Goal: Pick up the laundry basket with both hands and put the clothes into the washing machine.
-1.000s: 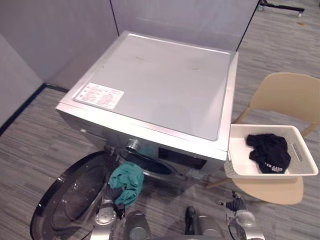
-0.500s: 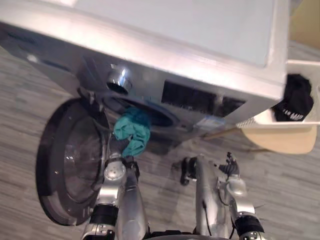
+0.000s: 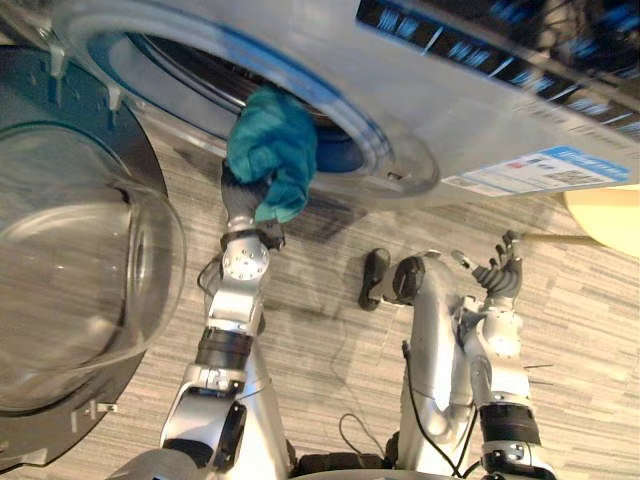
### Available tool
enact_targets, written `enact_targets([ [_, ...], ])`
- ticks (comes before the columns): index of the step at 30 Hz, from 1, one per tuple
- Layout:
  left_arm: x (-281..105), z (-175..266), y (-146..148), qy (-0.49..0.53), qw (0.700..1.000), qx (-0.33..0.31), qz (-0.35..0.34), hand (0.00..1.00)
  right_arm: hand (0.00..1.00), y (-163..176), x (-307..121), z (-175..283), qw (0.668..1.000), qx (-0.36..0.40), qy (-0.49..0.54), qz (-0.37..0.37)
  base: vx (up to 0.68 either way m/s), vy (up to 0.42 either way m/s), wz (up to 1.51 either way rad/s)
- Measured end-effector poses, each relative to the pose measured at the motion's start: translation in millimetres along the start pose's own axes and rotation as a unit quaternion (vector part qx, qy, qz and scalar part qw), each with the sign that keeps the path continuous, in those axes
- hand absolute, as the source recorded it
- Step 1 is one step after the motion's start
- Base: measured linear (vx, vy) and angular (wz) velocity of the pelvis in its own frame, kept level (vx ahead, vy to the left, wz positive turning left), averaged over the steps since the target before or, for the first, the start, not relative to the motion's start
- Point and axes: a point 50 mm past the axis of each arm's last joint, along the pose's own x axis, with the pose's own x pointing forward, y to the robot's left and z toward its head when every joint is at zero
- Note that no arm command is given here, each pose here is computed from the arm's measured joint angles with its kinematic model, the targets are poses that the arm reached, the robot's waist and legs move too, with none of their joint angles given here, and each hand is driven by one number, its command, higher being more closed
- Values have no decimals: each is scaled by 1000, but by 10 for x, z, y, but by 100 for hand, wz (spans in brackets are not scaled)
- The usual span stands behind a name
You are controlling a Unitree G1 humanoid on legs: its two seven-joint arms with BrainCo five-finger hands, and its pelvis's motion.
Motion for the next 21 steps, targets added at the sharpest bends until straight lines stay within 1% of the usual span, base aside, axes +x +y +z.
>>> enact_targets([
  [2, 104, 160, -18, -35, 999, 13, 0, 100, 0, 3, -2, 26, 1000, 3, -6, 1, -1, -11, 3],
  [3, 171, 280, -44, -60, 998, 26, -1, 0, 0, 3, -2, 30, 1000, 3, -9, 2, 0, 0, 0],
  [6, 350, 569, -113, -116, 992, 56, -7, 0, 0, -3, 1, 38, 1000, 2, -15, 3, 0, 0, 0],
  [11, 637, 797, -163, -129, 986, 106, 2, 0, 0, 38, 11, 49, 1000, 5, -17, 12, 0, 0, 0],
  [12, 662, 816, -144, -133, 983, 128, 7, 0, 0, 54, 11, 55, 1000, 6, -19, 18, 0, 0, 0],
  [15, 687, 770, -121, -129, 976, 176, 3, 0, 0, 60, 10, 60, 1000, 7, -22, 21, 32, -12, 1],
  [21, 720, 587, -109, -91, 967, 234, -28, 0, 0, 67, 4, 0, 999, 2, -11, 40, 15, -9, 7],
])
